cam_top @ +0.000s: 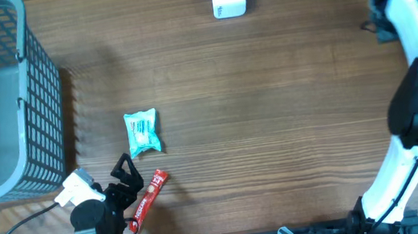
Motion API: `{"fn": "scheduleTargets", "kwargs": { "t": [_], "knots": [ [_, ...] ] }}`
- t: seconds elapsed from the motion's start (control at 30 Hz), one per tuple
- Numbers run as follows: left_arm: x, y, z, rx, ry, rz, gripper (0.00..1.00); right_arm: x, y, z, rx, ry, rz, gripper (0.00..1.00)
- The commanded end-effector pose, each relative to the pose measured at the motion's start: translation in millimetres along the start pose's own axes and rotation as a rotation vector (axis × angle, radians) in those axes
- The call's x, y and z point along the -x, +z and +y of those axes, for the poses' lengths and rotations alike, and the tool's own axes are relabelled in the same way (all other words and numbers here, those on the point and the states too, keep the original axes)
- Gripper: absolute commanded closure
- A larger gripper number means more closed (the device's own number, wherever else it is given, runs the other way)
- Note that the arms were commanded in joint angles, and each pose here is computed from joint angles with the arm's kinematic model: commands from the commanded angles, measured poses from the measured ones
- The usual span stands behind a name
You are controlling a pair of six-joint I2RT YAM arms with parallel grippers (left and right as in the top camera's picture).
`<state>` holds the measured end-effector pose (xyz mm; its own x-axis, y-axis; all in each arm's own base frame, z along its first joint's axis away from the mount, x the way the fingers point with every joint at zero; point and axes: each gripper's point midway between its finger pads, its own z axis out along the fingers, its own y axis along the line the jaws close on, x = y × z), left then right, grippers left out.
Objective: Scan the item barcode
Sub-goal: 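Carry the snack box right and set it by the glove pack, then reach the right gripper down and grasp the teal wipes pack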
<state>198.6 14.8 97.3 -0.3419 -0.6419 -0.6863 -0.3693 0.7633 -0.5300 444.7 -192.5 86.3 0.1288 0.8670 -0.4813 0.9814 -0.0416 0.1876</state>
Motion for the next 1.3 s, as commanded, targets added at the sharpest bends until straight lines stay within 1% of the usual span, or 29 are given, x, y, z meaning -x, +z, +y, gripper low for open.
{"fn": "scheduleTargets", "kwargs": {
  "t": [0.0, 0.1, 0.17, 0.23, 0.27, 0.33, 0.43, 0.47, 0.5, 0.57, 0.67, 0.8, 0.87, 0.93, 1.07, 1.13, 1.23, 1.27],
  "knots": [
    [-3, 2, 3, 0.011, -0.003, 0.005, 0.0, 21, 45, -22, -0.071, -0.122, 0.035, 0.83],
    [-3, 2, 3, 0.011, -0.003, 0.005, 0.0, 36, 64, -31, -0.093, -0.175, 0.033, 0.7],
    [-3, 2, 3, 0.011, -0.003, 0.004, 0.0, 44, 69, -34, -0.096, -0.195, 0.035, 0.64],
    [-3, 2, 3, 0.011, -0.003, 0.005, 0.0, 46, 68, -31, -0.073, -0.238, 0.057, 0.53],
    [-3, 2, 3, 0.011, -0.003, 0.004, 0.0, 44, 65, -26, -0.042, -0.275, 0.086, 0.44],
    [-3, 2, 3, 0.011, -0.003, 0.005, 0.0, 34, 53, -7, 0.062, -0.377, 0.169, 0.34],
    [-3, 2, 3, 0.011, -0.003, 0.004, 0.0, 10, 16, 23, 0.274, -0.482, 0.317, 0.15],
    [-3, 2, 3, 0.011, -0.003, 0.005, 0.0, 5, 5, 28, 0.321, -0.492, 0.349, 0.09],
    [-3, 2, 3, 0.011, -0.003, 0.005, 0.0, -4, -15, 34, 0.382, -0.497, 0.401, 0.07],
    [-3, 2, 3, 0.011, -0.003, 0.005, 0.0, -17, -41, 39, 0.452, -0.509, 0.47, 0.05],
    [-3, 2, 3, 0.011, -0.003, 0.005, 0.0, -48, -83, 39, 0.524, -0.549, 0.589, 0.04],
    [-3, 2, 3, 0.011, -0.003, 0.004, 0.0, -106, -122, 26, 0.515, -0.621, 0.753, 0.04],
    [-3, 2, 3, 0.011, -0.003, 0.004, 0.0, -134, -134, 19, 0.504, -0.676, 0.798, 0.04],
    [-3, 2, 3, 0.011, -0.003, 0.005, 0.0, -178, -151, 6, 0.493, -0.784, 0.842, 0.04],
    [-3, 2, 3, 0.011, -0.003, 0.004, 0.0, -246, -179, -20, 0.495, -0.972, 0.895, 0.03],
    [-3, 2, 3, 0.011, -0.003, 0.004, 0.0, -278, -192, -31, 0.532, -1.077, 0.906, 0.02],
    [-3, 2, 3, 0.011, -0.003, 0.005, 0.0, -335, -217, -48, 0.676, -1.306, 0.891, 0.0],
    [-3, 2, 3, 0.011, -0.003, 0.005, 0.0, -347, -223, -53, 0.704, -1.346, 0.888, 0.0]
  ]
}}
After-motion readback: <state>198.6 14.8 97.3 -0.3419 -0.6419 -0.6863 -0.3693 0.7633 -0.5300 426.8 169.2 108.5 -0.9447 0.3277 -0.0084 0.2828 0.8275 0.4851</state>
